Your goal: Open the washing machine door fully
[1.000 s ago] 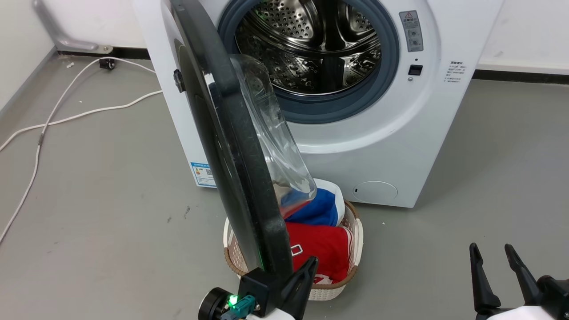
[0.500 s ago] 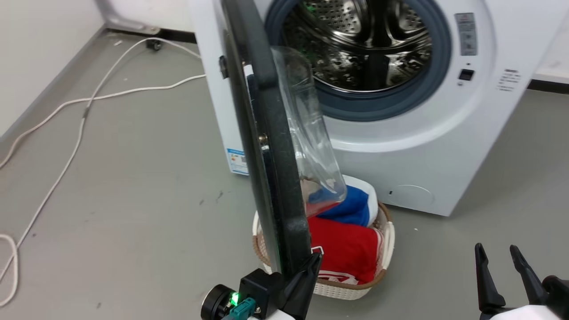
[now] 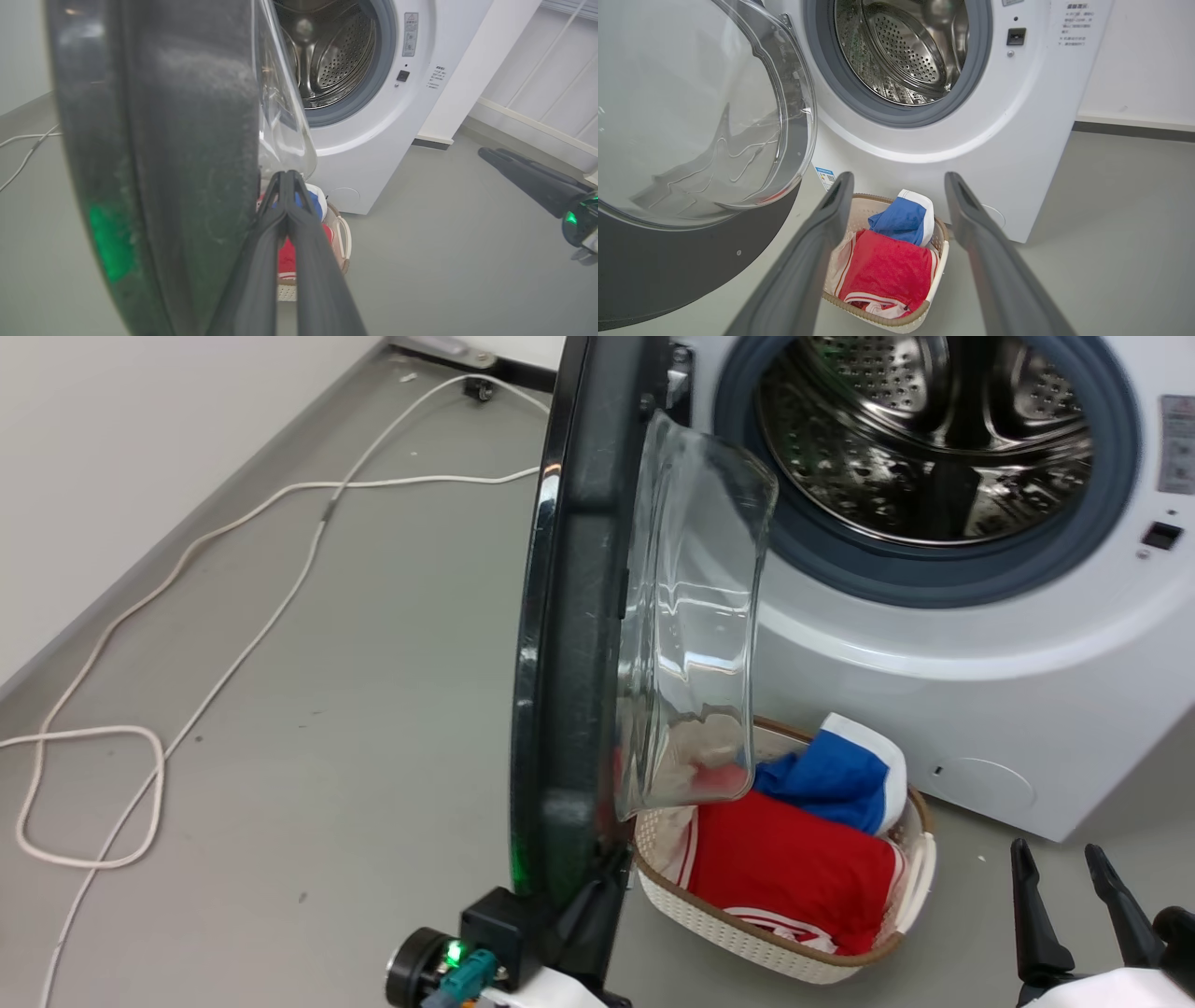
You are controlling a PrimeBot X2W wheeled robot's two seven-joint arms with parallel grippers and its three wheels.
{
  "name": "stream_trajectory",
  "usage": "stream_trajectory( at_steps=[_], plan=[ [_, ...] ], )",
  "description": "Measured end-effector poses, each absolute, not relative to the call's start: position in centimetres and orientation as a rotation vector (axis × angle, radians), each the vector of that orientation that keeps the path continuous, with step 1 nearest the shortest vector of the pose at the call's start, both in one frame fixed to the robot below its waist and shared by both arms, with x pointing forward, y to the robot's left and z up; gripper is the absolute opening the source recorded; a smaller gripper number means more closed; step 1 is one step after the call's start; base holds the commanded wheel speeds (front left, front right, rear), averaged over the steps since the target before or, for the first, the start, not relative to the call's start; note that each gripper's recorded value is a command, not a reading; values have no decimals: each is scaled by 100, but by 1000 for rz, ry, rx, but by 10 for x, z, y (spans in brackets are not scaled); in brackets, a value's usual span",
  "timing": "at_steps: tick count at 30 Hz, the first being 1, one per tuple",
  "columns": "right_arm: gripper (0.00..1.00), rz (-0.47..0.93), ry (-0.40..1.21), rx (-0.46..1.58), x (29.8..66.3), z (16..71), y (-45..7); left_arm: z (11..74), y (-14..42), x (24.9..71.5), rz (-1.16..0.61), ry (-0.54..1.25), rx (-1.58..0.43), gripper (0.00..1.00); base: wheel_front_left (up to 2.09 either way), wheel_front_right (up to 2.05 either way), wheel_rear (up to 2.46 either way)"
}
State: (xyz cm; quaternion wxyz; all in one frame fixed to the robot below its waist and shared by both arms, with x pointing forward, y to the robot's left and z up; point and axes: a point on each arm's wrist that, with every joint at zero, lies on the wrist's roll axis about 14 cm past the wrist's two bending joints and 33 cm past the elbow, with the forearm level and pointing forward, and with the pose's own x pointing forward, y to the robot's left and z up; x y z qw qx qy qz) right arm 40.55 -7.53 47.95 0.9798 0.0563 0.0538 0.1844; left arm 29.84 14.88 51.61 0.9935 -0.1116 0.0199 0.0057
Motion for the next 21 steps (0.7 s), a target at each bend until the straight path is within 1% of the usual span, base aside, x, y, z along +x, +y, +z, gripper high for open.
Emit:
stream_trajectory(
  at_steps=[6, 8, 9, 12, 19, 20, 21],
  plan=[
    [100, 425, 113, 114, 411, 479, -55, 520, 197, 289, 167, 5, -201, 0, 0, 0, 0],
    [100, 431, 114, 115, 411, 479, -53, 522, 205, 289, 186, -4, -195, 0, 0, 0, 0],
    [100, 439, 121, 115, 413, 478, -50, 522, 221, 287, 225, -12, -185, 0, 0, 0, 0],
    [100, 446, 118, 114, 416, 478, -46, 525, 245, 288, 281, -29, -175, 0, 0, 0, 0],
    [100, 435, 121, 117, 423, 477, -51, 525, 301, 296, 405, -59, -165, 0, 0, 0, 0],
    [100, 435, 121, 117, 423, 477, -51, 525, 301, 296, 405, -59, -165, 0, 0, 0, 0],
    [100, 428, 126, 116, 425, 475, -54, 525, 321, 299, 441, -61, -155, 0, 0, 0, 0]
  ],
)
